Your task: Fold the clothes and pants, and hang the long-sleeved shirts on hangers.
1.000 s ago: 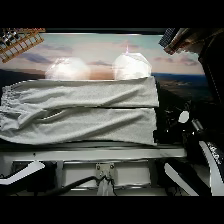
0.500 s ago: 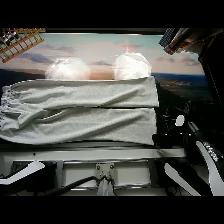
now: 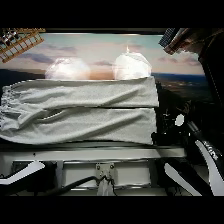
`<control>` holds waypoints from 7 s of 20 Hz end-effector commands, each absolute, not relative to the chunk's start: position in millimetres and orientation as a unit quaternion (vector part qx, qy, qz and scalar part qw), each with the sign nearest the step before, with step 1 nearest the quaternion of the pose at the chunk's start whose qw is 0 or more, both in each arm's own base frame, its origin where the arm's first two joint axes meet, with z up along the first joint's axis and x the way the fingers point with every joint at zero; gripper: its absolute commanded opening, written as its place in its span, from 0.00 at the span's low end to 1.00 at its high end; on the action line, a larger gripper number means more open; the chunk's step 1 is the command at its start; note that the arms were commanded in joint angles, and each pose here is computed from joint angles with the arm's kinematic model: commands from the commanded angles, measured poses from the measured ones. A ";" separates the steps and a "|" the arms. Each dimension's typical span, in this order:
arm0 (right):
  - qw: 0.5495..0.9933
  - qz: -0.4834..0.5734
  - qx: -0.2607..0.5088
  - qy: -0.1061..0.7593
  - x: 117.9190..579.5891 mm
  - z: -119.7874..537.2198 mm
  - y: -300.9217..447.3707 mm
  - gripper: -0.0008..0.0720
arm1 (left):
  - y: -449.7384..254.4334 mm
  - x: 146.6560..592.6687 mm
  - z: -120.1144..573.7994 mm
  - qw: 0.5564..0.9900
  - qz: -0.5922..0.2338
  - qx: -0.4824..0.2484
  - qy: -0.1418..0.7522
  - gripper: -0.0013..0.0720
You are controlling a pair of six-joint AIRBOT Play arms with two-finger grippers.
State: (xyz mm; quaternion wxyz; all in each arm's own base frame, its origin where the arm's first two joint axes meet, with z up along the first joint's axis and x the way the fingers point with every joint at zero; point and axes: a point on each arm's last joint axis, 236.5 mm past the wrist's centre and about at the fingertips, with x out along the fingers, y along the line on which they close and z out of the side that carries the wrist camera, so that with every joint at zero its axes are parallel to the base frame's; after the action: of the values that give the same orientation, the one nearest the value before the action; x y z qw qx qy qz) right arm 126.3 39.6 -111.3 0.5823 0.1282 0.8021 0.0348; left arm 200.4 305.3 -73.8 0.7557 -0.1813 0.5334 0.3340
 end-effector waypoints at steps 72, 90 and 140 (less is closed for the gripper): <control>0.819 0.037 0.126 0.559 346.4 2.0 28.6 0.64 | 205.2 342.3 -76.3 0.806 0.238 -0.367 0.399 0.81; 0.799 -0.084 0.307 0.511 346.2 -57.4 16.8 0.76 | 178.6 409.4 -56.0 0.839 0.149 -0.350 0.388 0.06; 0.748 -0.016 0.249 0.615 231.6 -76.8 57.1 0.66 | 223.7 208.4 -99.9 0.735 0.169 -0.205 0.624 0.25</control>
State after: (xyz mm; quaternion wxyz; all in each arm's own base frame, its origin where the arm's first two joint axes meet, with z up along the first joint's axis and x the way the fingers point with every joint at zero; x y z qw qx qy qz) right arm 240.0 57.5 -78.5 0.7467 0.2710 0.6067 -0.0289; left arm 226.2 238.3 -96.9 0.7589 -0.1971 0.5913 0.1886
